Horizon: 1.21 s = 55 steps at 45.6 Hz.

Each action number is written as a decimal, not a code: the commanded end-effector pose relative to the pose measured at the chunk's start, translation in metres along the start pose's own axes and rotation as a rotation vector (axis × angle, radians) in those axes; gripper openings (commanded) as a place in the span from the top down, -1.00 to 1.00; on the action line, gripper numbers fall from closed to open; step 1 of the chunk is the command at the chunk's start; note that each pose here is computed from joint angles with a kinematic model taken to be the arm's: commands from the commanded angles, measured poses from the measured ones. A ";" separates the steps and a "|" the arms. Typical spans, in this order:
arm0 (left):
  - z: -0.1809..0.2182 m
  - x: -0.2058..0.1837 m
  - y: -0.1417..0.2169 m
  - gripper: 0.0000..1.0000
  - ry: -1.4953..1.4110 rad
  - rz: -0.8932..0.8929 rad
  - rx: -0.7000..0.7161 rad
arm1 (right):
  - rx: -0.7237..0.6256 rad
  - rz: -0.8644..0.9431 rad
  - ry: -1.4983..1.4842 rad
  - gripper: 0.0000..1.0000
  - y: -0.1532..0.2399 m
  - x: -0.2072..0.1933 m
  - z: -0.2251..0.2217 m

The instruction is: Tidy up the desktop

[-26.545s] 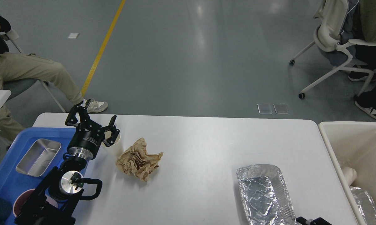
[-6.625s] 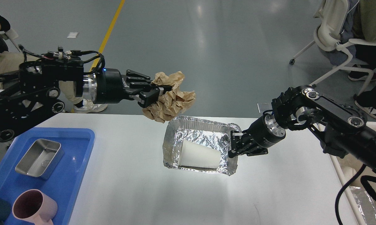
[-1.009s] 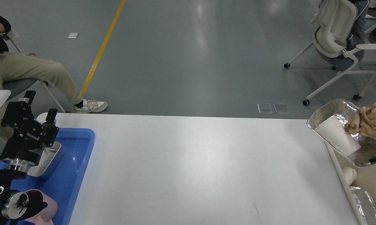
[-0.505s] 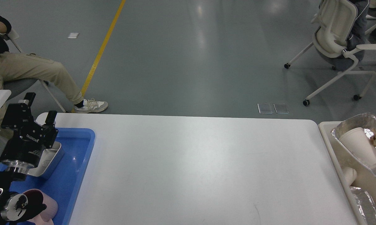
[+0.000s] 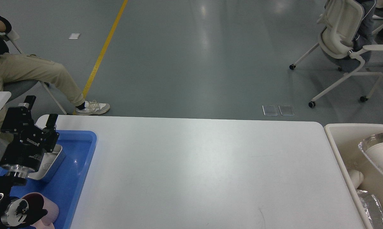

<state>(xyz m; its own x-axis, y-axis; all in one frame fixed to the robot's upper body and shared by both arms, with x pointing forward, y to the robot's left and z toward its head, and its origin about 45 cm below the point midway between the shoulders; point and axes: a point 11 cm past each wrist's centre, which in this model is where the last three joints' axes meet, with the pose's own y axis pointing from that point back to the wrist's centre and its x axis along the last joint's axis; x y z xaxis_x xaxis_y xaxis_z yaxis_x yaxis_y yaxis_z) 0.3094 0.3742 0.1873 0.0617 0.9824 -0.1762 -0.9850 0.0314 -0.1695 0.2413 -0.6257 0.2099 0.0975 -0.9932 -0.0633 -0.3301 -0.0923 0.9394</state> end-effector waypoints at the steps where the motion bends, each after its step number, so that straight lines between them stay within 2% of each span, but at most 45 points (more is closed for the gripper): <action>1: 0.000 -0.001 0.000 -0.94 0.001 -0.002 0.000 | -0.005 0.007 -0.013 0.95 0.001 0.003 0.004; 3: -0.001 -0.001 0.000 -0.94 0.002 -0.004 0.001 | -0.008 0.007 -0.013 0.87 0.001 0.003 0.004; 6: -0.001 -0.001 0.000 -0.94 0.001 -0.003 0.002 | -0.014 0.007 -0.015 0.62 0.000 0.003 0.007; 9: -0.001 -0.001 0.000 -0.94 0.001 -0.003 0.001 | -0.014 0.007 -0.015 0.45 0.000 0.003 0.007; 15: -0.001 0.000 0.000 -0.94 0.000 -0.002 0.001 | -0.018 0.006 -0.016 -0.09 -0.001 0.003 0.009; 17: -0.001 0.000 0.000 -0.94 0.000 -0.002 0.001 | -0.018 0.004 -0.016 -0.46 -0.002 0.002 0.009; 19: -0.001 0.000 0.000 -0.94 0.000 -0.002 0.001 | -0.019 0.010 -0.028 -0.98 -0.005 0.002 0.009; 28: -0.001 0.000 0.000 -0.94 -0.003 -0.002 0.002 | -0.017 0.011 -0.051 -1.00 -0.013 -0.002 0.008; 36: -0.001 0.001 -0.003 -0.94 -0.004 -0.001 0.000 | -0.029 -0.029 -0.113 -1.00 -0.050 -0.022 0.010; 45: 0.000 0.003 -0.002 -0.94 -0.006 0.002 -0.012 | -0.002 -0.067 -0.085 -1.00 -0.063 -0.040 -0.010; 51: 0.000 0.004 -0.001 -0.94 -0.008 0.006 -0.015 | 0.067 -0.138 -0.016 -1.00 -0.077 -0.070 -0.043; 55: 0.000 0.006 0.001 -0.94 -0.007 0.011 -0.027 | 0.227 -0.181 0.040 -1.00 -0.072 -0.085 -0.073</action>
<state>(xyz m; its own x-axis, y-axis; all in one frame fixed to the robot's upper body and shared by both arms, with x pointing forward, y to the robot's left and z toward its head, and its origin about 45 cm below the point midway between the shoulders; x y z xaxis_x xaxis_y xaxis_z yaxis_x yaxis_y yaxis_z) 0.3107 0.3780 0.1870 0.0561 0.9838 -0.1703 -0.9825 0.0240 -0.1848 0.2962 -0.5505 0.1571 0.1197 -0.9742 -0.1911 -0.3766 -0.2227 0.8992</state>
